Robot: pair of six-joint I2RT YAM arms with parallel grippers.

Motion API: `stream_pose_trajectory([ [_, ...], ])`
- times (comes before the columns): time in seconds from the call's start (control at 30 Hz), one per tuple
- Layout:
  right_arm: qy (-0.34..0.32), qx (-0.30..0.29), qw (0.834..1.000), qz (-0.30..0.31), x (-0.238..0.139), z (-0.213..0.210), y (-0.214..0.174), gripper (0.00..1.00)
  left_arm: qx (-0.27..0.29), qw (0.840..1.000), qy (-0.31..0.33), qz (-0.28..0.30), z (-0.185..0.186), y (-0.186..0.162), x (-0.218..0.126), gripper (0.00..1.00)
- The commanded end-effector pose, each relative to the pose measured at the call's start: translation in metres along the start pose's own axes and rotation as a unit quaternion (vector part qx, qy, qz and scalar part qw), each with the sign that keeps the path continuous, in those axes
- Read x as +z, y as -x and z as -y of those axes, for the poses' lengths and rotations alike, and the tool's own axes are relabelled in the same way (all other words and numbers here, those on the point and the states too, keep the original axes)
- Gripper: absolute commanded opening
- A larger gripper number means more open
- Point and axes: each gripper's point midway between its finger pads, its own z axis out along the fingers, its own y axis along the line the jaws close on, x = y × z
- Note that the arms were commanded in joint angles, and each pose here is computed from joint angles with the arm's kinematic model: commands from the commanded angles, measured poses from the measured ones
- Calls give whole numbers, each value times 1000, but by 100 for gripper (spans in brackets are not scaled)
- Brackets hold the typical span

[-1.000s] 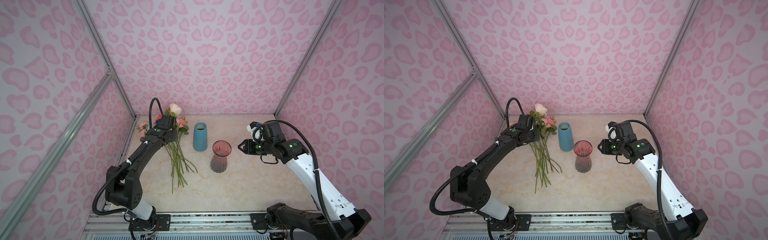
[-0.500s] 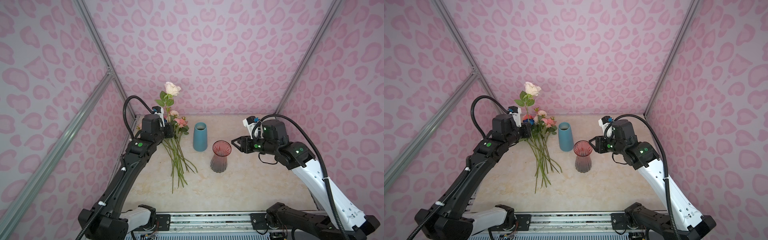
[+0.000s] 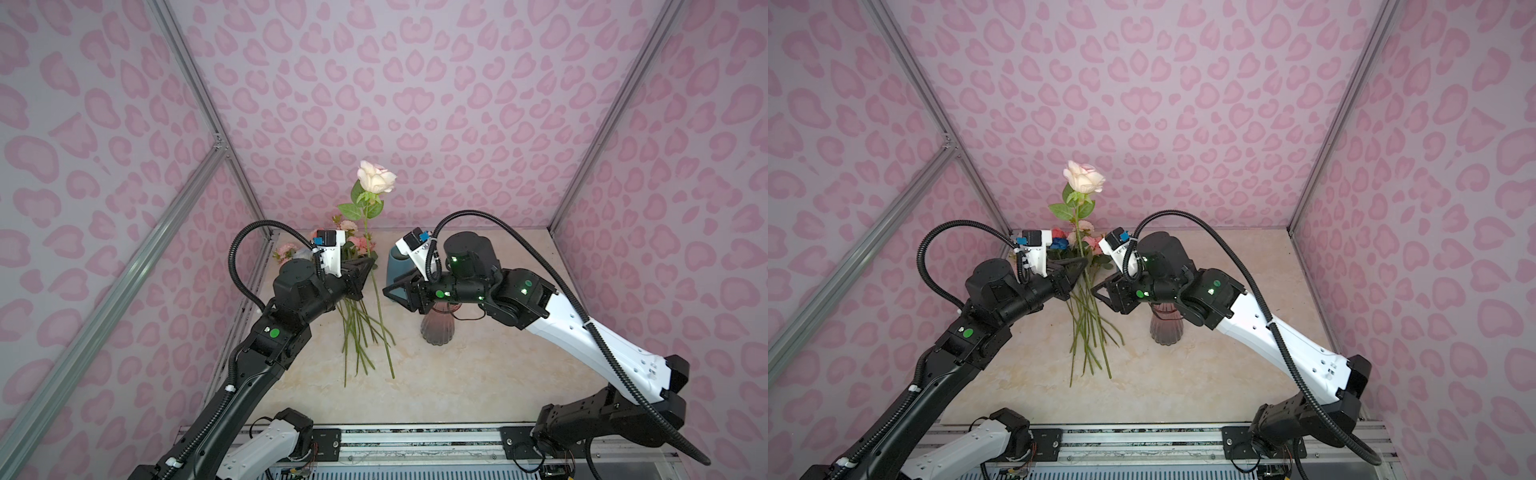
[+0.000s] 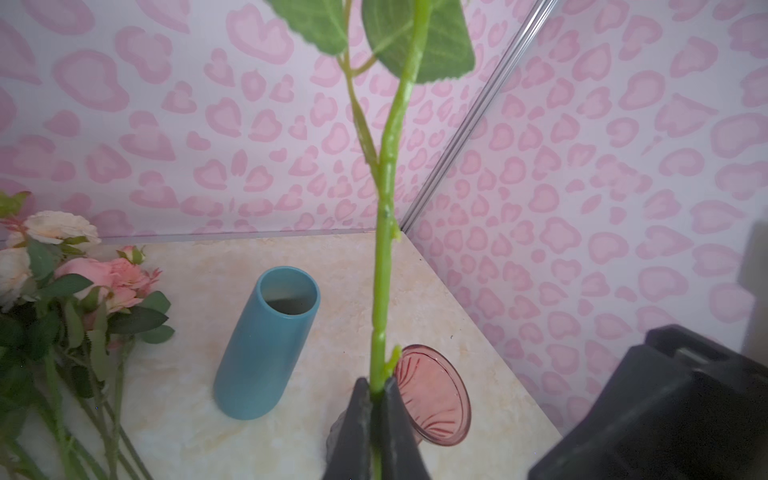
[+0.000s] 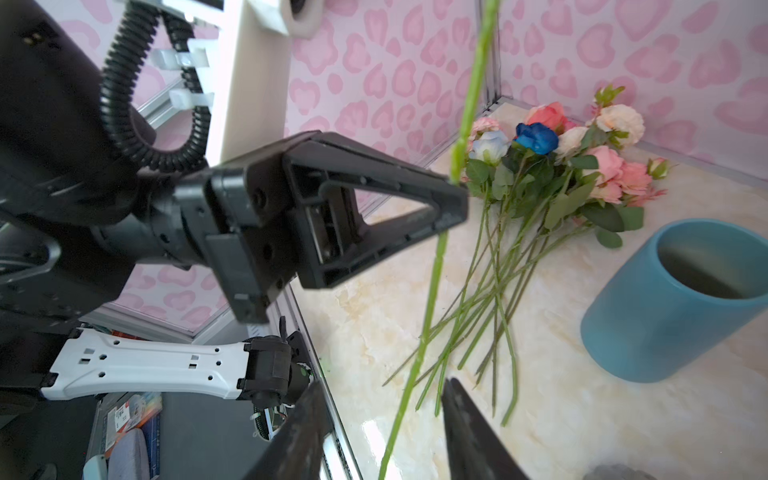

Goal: Arrange the flowers into the vase
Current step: 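Bring the white rose to the right gripper and grasp its stem, then carry the white rose over the pink vase while the left gripper withdraws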

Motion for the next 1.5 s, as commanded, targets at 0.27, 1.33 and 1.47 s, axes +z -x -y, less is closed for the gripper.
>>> stream_pose_trajectory([
  [0.27, -21, 20, 1000, -12, 30, 8, -8, 23, 12, 998, -41, 40, 26, 7, -15, 4],
  [1.33, -114, 0, 988, 105, -18, 49, 34, 0, -6, 989, 73, 126, -18, 2, -69, 83],
  [1.47, -177, 10, 967, 186, -68, 83, 64, 0, -51, 974, 157, 153, -59, -21, -93, 92],
])
